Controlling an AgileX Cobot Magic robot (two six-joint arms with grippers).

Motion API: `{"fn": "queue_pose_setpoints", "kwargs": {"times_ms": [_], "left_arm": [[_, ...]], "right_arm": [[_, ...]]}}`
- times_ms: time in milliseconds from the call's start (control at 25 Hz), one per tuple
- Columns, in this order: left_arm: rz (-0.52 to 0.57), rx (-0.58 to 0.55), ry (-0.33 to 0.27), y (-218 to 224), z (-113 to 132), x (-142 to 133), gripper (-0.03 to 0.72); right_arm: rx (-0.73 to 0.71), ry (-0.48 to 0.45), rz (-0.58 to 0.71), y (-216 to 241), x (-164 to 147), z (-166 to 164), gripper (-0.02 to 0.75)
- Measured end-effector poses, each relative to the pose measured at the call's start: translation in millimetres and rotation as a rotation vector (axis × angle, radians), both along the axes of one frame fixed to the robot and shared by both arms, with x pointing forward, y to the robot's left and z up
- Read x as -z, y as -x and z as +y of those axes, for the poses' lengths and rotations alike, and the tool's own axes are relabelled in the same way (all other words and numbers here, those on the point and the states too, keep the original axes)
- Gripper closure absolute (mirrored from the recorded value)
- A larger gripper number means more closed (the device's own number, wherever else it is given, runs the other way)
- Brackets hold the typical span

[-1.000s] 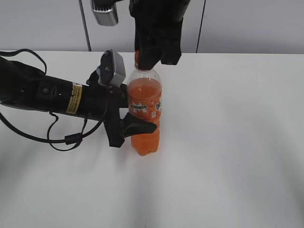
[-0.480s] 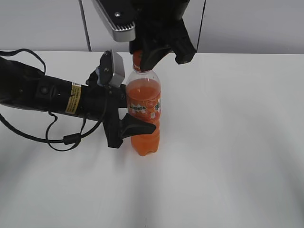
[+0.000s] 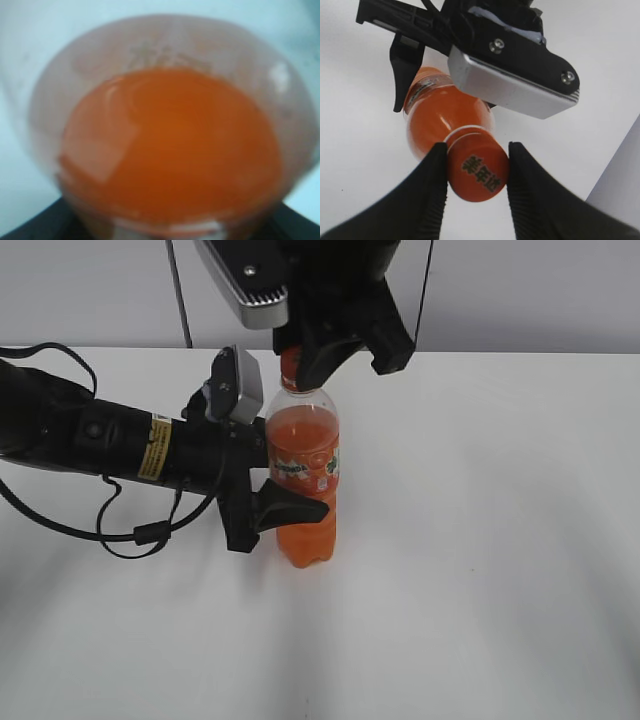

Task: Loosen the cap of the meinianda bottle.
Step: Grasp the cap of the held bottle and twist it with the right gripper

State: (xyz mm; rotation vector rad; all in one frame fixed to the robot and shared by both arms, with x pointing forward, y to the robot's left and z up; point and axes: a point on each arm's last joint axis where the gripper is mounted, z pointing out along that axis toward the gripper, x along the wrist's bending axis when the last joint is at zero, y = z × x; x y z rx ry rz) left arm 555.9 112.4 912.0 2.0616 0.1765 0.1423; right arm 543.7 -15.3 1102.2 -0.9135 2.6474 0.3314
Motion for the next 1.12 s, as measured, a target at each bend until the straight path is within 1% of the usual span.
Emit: {"fn": "queue_pose_setpoints", "kwargs": {"times_ms": [400,720,1120], "left_arm": [[-0.001,0.004,0.003,0,-1,0,0.255],[0.002,0.017,0.03,2,-2,-3,0.255],[0.0,0.009,0.02,1,-2,-3,0.255]], "right_arm": [[-0.001,-0.002,-0.001,1,-2,-1,0.465],[-0.002,-0.01,-0.009,5,-10,-4,0.465],[-0.003,-0.009,-0.008,5,-10,-4,0.465]]}}
